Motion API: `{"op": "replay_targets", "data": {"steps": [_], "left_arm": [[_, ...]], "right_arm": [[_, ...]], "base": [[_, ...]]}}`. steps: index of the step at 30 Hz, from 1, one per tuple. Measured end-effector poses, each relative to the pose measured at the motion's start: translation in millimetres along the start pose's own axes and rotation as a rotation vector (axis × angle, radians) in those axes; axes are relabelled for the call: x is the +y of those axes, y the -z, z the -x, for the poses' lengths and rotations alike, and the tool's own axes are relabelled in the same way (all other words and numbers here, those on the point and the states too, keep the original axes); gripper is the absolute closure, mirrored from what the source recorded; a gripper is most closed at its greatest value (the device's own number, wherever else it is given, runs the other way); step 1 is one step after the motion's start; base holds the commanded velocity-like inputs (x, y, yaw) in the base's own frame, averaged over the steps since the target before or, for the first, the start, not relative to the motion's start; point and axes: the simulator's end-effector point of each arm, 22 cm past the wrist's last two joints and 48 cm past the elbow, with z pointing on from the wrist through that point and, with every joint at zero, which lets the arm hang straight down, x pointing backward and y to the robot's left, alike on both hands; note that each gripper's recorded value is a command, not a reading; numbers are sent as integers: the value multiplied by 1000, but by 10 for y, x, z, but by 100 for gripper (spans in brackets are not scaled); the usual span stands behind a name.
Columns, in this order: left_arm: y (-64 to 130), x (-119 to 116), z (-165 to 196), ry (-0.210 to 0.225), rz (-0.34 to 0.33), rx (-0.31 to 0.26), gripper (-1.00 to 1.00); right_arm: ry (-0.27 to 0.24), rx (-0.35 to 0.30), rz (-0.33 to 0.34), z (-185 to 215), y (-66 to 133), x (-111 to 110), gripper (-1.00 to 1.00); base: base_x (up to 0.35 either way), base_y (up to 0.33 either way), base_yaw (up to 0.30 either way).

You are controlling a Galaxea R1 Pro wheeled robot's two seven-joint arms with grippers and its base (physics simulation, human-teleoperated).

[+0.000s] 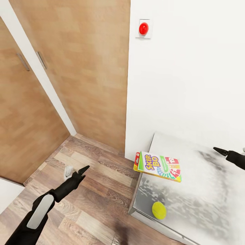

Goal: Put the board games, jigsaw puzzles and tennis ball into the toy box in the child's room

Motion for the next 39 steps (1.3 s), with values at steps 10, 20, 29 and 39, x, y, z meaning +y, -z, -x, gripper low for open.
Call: {"op": "replay_targets", "data": {"steps": [10, 20, 29, 39], "left_arm": [[-179, 39, -253, -83, -58, 48, -100], [-330, 84, -477, -83, -96, 96, -100], [-405, 71, -555, -112, -134, 112, -100], [-496, -6, -594, -140, -175, 106, -100]], "right_arm": [[90, 13, 31, -53, 364, 300, -100], [101, 28, 117, -108, 479, 528, -100], [84, 63, 236, -192, 555, 791, -100], [68, 83, 369, -240, 662, 1067, -100]], "base": [[0, 0, 0], [0, 0, 0], [0, 0, 0], [0, 0, 0]]}}
